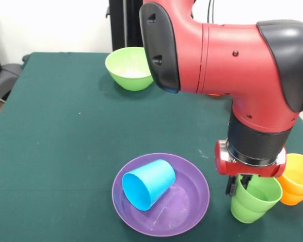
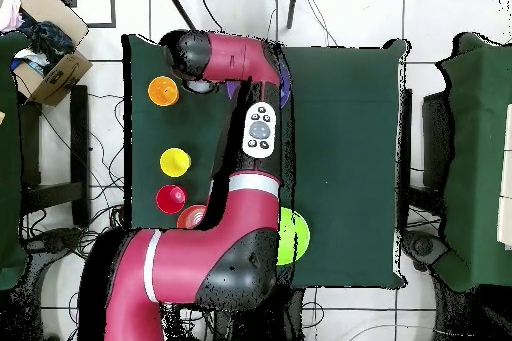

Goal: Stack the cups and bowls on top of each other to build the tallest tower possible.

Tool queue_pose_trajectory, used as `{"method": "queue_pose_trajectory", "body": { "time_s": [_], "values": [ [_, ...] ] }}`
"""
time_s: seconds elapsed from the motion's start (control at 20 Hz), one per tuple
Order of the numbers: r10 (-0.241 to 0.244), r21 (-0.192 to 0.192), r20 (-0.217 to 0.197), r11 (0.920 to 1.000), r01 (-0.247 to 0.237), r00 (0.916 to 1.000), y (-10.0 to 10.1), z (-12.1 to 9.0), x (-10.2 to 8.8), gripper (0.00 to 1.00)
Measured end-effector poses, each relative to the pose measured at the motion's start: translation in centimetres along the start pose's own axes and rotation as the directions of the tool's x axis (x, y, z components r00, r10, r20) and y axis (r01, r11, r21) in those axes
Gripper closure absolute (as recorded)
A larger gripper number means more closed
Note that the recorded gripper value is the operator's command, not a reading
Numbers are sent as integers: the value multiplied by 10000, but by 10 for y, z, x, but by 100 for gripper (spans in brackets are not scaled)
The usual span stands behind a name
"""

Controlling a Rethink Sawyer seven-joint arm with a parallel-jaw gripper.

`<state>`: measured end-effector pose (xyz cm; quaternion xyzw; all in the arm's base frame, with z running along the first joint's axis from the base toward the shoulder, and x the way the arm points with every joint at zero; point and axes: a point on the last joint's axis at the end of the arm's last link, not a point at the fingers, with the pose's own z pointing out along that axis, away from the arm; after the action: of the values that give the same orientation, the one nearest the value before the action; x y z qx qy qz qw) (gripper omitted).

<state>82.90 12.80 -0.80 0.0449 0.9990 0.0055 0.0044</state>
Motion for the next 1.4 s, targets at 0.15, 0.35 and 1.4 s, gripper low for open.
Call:
{"method": "queue_pose_trajectory", "body": {
  "time_s": [0.15, 0.35, 1.4],
  "values": [
    [-70, 49, -48, 10000, 71, 10000, 0, 5, 2, 100],
    [-104, 65, -37, 9999, 104, 9999, 0, 5, 3, 100],
    [-67, 62, -1474, 10000, 76, 9891, -18, -18, 0, 100]
  ]
}}
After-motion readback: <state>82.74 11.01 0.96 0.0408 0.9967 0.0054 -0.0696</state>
